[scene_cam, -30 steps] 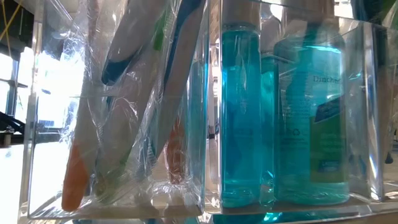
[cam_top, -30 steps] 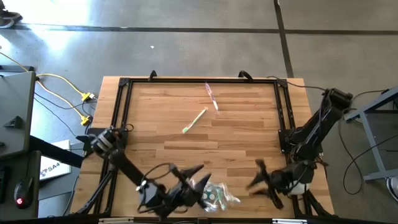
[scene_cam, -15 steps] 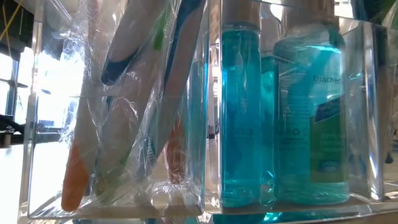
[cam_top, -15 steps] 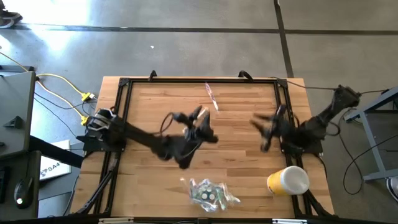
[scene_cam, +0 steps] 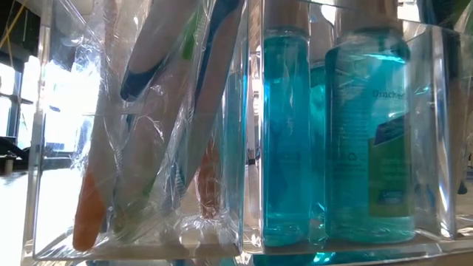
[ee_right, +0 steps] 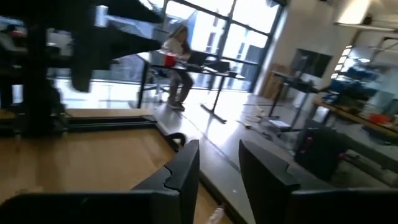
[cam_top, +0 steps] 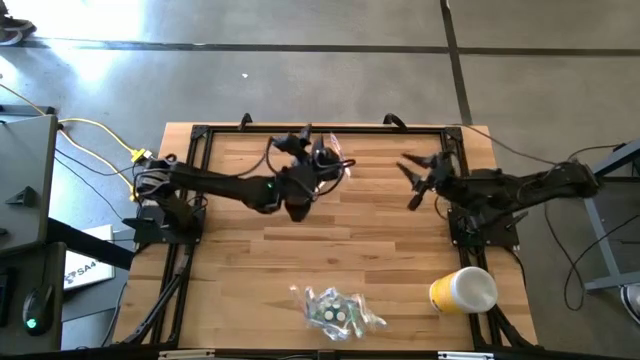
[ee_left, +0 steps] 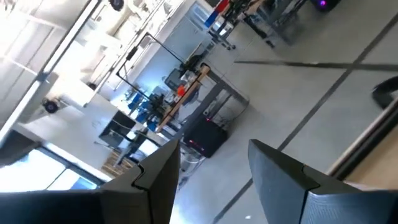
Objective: Pick & Place toothbrushing station
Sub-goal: Put the purple toothbrush into the transparent organizer
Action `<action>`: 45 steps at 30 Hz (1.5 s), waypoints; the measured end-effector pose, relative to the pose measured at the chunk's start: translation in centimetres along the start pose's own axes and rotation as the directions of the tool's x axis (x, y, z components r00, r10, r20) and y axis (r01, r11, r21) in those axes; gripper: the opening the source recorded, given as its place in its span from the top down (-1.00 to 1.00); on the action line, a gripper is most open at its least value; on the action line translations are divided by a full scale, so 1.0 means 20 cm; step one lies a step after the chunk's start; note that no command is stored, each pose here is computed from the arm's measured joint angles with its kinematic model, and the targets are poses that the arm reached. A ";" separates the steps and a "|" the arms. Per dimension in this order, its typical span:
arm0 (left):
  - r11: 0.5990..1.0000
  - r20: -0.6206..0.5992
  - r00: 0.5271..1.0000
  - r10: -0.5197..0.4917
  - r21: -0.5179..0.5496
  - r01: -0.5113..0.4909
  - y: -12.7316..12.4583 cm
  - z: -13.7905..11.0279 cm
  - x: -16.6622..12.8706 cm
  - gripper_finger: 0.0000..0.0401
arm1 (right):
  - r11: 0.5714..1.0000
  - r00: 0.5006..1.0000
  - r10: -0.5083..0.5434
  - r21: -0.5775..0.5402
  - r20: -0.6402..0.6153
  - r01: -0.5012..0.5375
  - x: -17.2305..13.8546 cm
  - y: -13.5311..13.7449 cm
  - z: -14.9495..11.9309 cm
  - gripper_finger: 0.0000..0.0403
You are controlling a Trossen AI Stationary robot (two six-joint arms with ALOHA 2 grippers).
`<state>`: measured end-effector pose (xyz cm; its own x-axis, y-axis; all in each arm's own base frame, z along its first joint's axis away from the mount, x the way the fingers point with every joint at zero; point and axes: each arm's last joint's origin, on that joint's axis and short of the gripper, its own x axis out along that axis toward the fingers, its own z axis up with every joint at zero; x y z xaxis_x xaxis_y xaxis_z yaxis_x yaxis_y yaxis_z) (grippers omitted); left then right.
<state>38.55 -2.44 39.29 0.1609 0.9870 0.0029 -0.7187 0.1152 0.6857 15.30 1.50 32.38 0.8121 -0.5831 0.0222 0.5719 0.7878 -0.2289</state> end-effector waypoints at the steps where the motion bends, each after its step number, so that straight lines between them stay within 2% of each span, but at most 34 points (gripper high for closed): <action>1: 1.000 0.002 1.000 -0.001 0.017 0.001 0.02 0.00 0.02 0.08 | 0.999 0.999 0.035 0.014 -0.003 -0.034 0.02 0.00 -0.01 0.48; 4: 0.996 0.035 0.998 -0.048 0.083 0.045 0.09 -0.03 0.04 0.08 | 0.996 0.997 0.074 0.058 -0.025 -0.073 0.10 0.00 -0.04 0.48; 6: 0.985 0.086 0.984 -0.156 0.085 0.149 0.15 -0.07 0.05 0.08 | 0.994 0.995 0.083 0.070 -0.054 -0.079 0.16 -0.01 -0.05 0.48; 7: 0.968 0.108 0.964 -0.244 0.082 0.236 0.18 -0.09 0.05 0.08 | 0.994 0.993 0.091 0.074 -0.074 -0.086 0.19 -0.01 -0.06 0.48; 8: 0.937 0.123 0.929 -0.348 0.058 0.343 0.21 -0.12 0.06 0.08 | 0.993 0.990 0.101 0.078 -0.097 -0.094 0.23 -0.01 -0.07 0.48; 10: 0.819 0.111 0.815 -0.569 -0.008 0.573 0.29 -0.19 0.10 0.08 | 0.988 0.982 0.128 0.105 -0.142 -0.113 0.30 -0.02 -0.08 0.48; 11: 0.761 0.085 0.762 -0.642 -0.051 0.647 0.32 -0.22 0.14 0.08 | 0.985 0.976 0.143 0.115 -0.165 -0.125 0.34 -0.02 -0.09 0.48; 13: 0.657 0.035 0.667 -0.744 -0.139 0.741 0.37 -0.27 0.19 0.08 | 0.982 0.967 0.155 0.139 -0.201 -0.129 0.42 -0.04 -0.09 0.48; 15: 0.590 -0.031 0.597 -0.802 -0.204 0.781 0.38 -0.32 0.25 0.08 | 0.978 0.951 0.167 0.163 -0.259 -0.127 0.50 -0.05 -0.09 0.48; 17: 0.543 -0.090 0.539 -0.837 -0.243 0.804 0.39 -0.36 0.28 0.08 | 0.973 0.924 0.179 0.197 -0.337 -0.117 0.59 -0.07 -0.09 0.48; 20: 0.532 -0.188 0.498 -0.846 -0.253 0.808 0.39 -0.42 0.31 0.08 | 0.966 0.854 0.202 0.241 -0.480 -0.094 0.74 -0.11 -0.13 0.48; 23: 0.541 -0.236 0.491 -0.838 -0.247 0.804 0.36 -0.47 0.34 0.08 | 0.957 0.779 0.232 0.279 -0.582 -0.077 0.87 -0.13 -0.20 0.48; 27: 0.545 -0.284 0.479 -0.830 -0.234 0.805 0.35 -0.55 0.35 0.08 | 0.927 0.693 0.317 0.365 -0.647 -0.084 1.01 -0.16 -0.30 0.48; 32: 0.536 -0.360 0.448 -0.818 -0.199 0.820 0.28 -0.65 0.34 0.08 | 0.913 0.633 0.344 0.404 -0.694 -0.054 1.16 -0.16 -0.41 0.48; 35: 0.516 -0.371 0.422 -0.827 -0.203 0.832 0.26 -0.69 0.33 0.08 | 0.914 0.605 0.337 0.406 -0.721 -0.026 1.21 -0.15 -0.48 0.48; 38: 0.498 -0.404 0.392 -0.827 -0.202 0.843 0.23 -0.73 0.33 0.08 | 0.915 0.576 0.338 0.403 -0.744 -0.016 1.25 -0.13 -0.55 0.48; 45: 0.492 -0.418 0.373 -0.828 -0.225 0.841 0.19 -0.78 0.32 0.08 | 0.928 0.498 0.324 0.374 -0.804 -0.001 1.29 -0.10 -0.71 0.48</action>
<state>26.40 6.13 30.58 0.3723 0.3197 -0.8713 -0.3711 0.9118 0.1760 33.49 -17.99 19.50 0.4969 -0.1948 -0.8457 0.5732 0.8054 0.1513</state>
